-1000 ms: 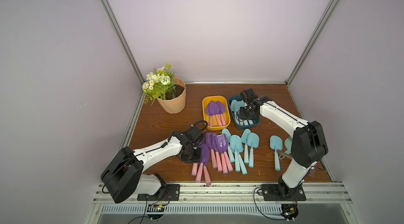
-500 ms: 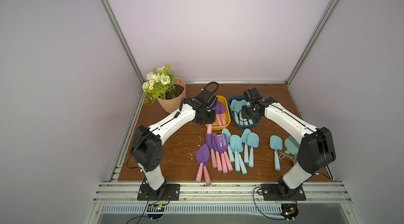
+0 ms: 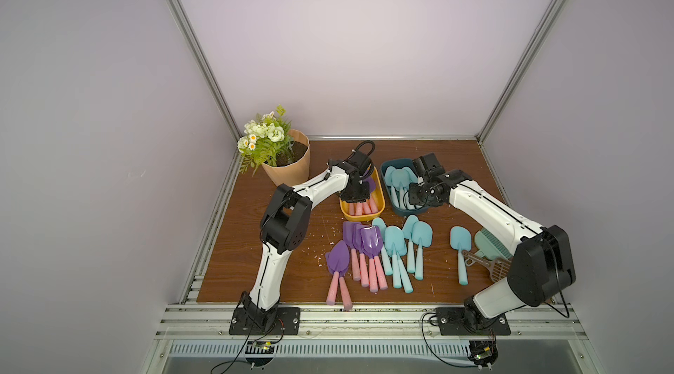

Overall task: Sort the small shovels by color and place them into the storage box
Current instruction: Place the shovel in the storage box, then pick up the shovel from the center of the board.

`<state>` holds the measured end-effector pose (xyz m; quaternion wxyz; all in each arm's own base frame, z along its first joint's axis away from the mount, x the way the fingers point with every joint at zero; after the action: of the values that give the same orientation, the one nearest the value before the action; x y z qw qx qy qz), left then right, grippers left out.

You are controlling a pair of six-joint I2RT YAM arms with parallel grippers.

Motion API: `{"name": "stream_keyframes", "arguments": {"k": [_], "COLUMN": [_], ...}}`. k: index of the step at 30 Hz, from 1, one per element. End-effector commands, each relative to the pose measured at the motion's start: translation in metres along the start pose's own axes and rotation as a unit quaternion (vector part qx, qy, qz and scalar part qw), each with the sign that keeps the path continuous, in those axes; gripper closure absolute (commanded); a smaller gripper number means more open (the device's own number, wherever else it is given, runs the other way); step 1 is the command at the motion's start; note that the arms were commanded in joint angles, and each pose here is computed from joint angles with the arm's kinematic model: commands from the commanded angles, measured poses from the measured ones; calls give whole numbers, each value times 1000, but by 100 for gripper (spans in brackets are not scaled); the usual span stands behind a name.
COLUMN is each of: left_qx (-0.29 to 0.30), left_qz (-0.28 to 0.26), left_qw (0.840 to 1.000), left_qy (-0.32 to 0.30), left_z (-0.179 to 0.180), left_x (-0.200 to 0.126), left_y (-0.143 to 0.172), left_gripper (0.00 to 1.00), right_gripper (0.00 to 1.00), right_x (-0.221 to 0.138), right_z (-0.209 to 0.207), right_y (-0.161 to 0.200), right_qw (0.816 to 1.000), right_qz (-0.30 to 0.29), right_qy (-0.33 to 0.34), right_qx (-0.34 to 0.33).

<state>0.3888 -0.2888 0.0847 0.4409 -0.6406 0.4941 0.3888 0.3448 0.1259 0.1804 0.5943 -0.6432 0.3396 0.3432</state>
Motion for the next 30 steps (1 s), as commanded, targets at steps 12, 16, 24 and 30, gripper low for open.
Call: {"name": "stream_keyframes", "arguments": {"k": [12, 16, 24, 30], "left_qx": [-28, -27, -36, -41], "left_qz": [-97, -148, -140, -128], "left_qw": [994, 987, 988, 989], "left_qy": [40, 55, 55, 66], "left_z": [-20, -23, 1, 7], "left_x": [-63, -92, -85, -79], "left_y": [-34, -31, 0, 12], "left_gripper": [49, 48, 47, 47], "right_gripper": [54, 54, 54, 54], "right_x": [1, 0, 2, 5], "right_z": [-3, -1, 15, 10], "right_y": [88, 128, 171, 187], "right_qw": [993, 986, 978, 982], "right_qz": [89, 125, 158, 164], "right_qy": [-60, -89, -117, -71], "right_qx": [40, 63, 65, 57]}}
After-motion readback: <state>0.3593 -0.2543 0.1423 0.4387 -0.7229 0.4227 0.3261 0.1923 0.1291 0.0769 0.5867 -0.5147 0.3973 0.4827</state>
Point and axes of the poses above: each gripper's point midway between its finger pads, its own x axis out along the fingers, its own z axis along the line the jaws close on, y = z × x, the point moved 3 cm from there along -x, back along the fingers, and after that the axes turned 7 degrees about -x, right-handed, at the moved point
